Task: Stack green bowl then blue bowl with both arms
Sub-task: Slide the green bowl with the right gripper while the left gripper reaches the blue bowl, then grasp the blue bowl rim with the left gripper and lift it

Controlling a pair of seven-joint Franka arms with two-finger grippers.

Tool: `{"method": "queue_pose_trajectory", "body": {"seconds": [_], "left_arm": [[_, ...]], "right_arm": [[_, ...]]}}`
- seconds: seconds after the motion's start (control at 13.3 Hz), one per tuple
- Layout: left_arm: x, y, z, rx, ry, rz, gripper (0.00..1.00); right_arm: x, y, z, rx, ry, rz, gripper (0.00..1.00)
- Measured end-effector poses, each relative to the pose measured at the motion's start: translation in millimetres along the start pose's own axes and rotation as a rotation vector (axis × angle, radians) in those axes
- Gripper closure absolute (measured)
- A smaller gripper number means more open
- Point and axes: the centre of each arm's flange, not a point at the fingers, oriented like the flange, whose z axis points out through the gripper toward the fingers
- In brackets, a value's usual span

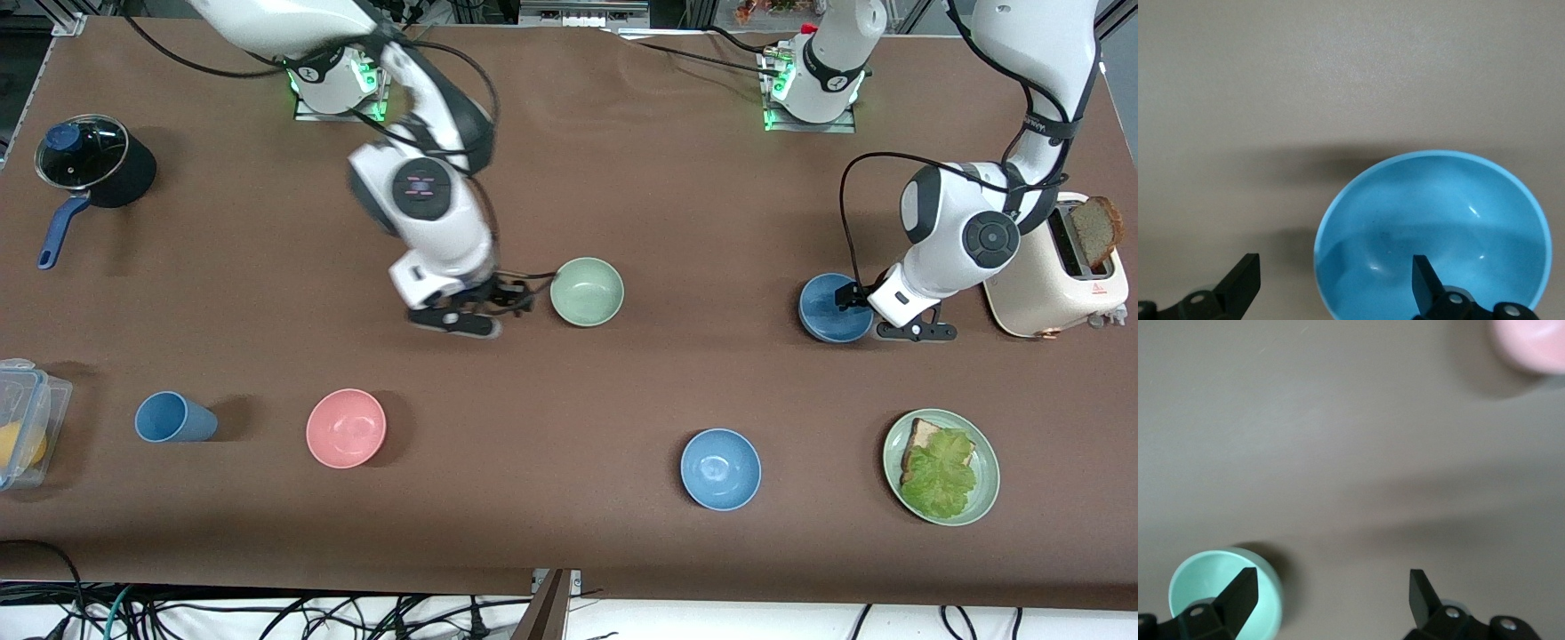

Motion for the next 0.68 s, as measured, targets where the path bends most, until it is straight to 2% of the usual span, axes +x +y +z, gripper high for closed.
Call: {"method": "queue_pose_trajectory", "body": {"seconds": [0.15, 0.3, 0.45, 0.68], "left_arm": [[-3, -8, 1, 0.000, 0.017, 0.013, 0.00], [-6, -10, 3, 0.000, 0.018, 0.016, 0.05], [-8, -10, 6, -0.001, 0.022, 0.017, 0.30], [-12, -10, 11, -0.010, 0.022, 0.002, 0.65]], "right_arm": [[27, 85, -61, 0.016, -0.055, -0.067, 0.00], [34, 167, -107, 0.009, -0.060, -0.115, 0.00], [23, 213, -128, -0.018, -0.042, -0.154, 0.00], [2, 235, -132, -0.047, -0.053, -0.168, 0.00]]}}
